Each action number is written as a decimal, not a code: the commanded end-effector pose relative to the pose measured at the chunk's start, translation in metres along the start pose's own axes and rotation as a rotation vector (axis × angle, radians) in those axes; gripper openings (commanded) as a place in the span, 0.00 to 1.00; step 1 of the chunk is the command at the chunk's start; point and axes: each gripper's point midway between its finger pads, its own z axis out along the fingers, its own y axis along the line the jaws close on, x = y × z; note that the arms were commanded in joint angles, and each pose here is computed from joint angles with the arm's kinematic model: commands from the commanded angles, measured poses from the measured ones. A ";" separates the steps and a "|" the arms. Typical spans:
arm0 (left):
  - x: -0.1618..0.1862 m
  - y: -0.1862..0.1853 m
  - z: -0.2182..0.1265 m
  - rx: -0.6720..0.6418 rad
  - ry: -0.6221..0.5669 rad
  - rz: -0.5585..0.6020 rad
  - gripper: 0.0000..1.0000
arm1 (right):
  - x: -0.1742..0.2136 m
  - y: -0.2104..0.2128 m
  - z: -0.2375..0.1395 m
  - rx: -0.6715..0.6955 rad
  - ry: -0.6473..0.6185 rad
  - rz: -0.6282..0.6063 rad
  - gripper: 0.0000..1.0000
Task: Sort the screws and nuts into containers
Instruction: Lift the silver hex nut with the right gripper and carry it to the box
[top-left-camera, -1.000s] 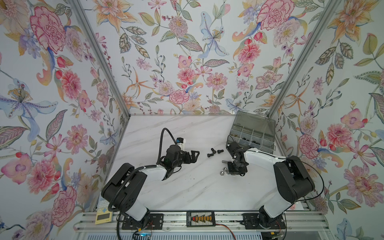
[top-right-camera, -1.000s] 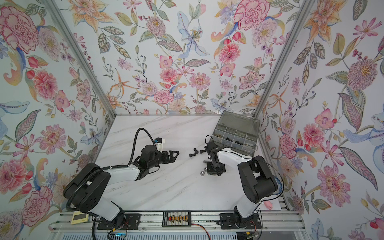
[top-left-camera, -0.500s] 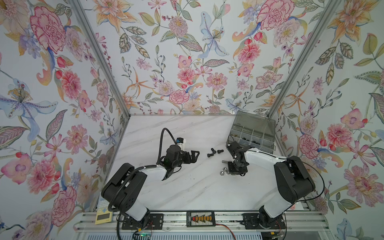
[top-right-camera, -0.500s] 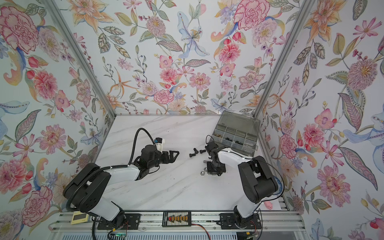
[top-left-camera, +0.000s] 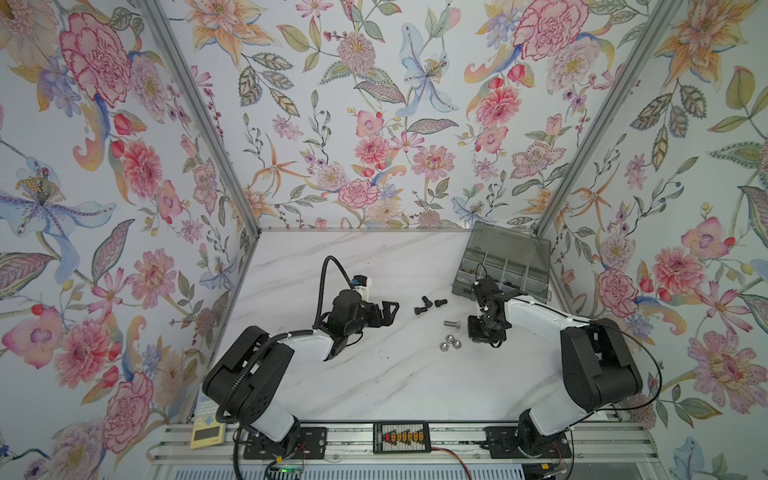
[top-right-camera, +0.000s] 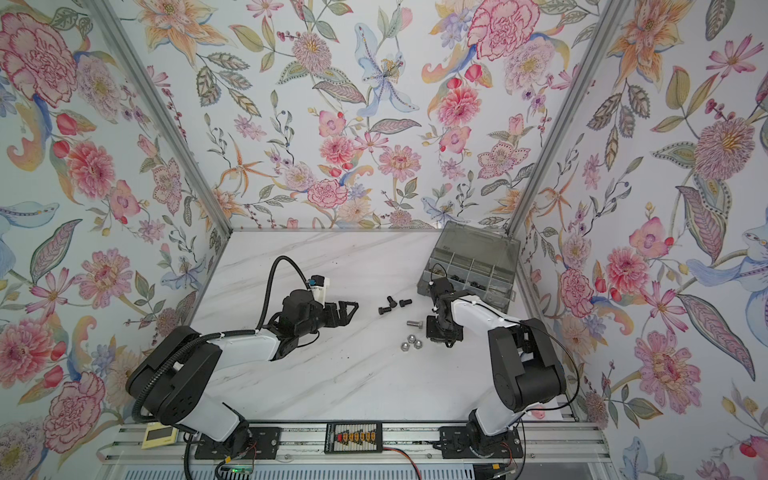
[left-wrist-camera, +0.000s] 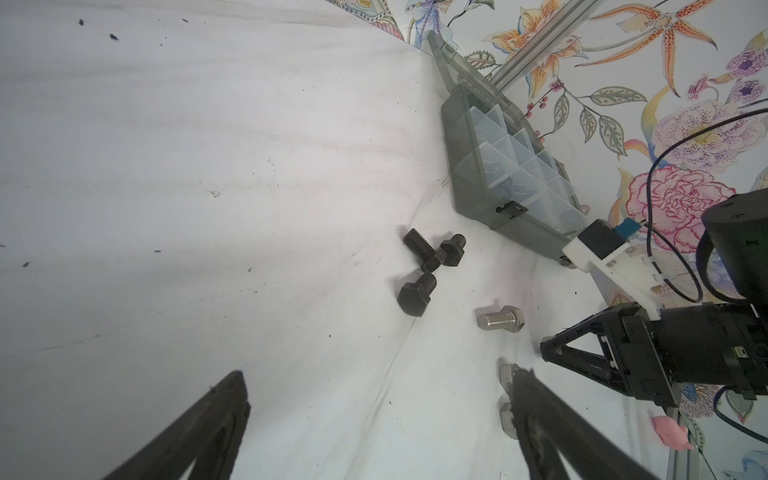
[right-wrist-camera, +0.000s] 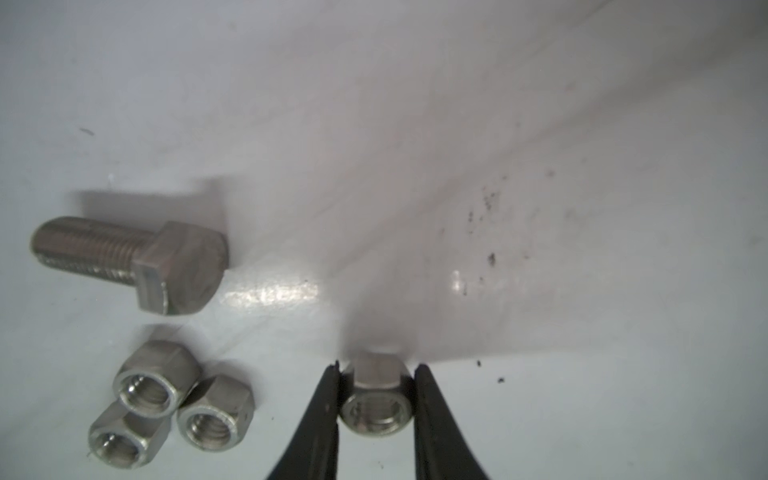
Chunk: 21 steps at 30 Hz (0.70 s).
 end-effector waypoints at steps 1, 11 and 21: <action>-0.006 -0.003 0.000 0.014 -0.012 -0.011 0.99 | -0.017 -0.009 -0.015 -0.027 -0.052 0.020 0.10; -0.007 -0.008 0.004 0.026 -0.009 -0.006 0.99 | -0.095 -0.062 -0.058 -0.101 -0.211 0.179 0.11; -0.008 -0.015 0.008 0.051 -0.008 -0.006 0.99 | -0.171 -0.138 -0.073 -0.063 -0.301 0.335 0.11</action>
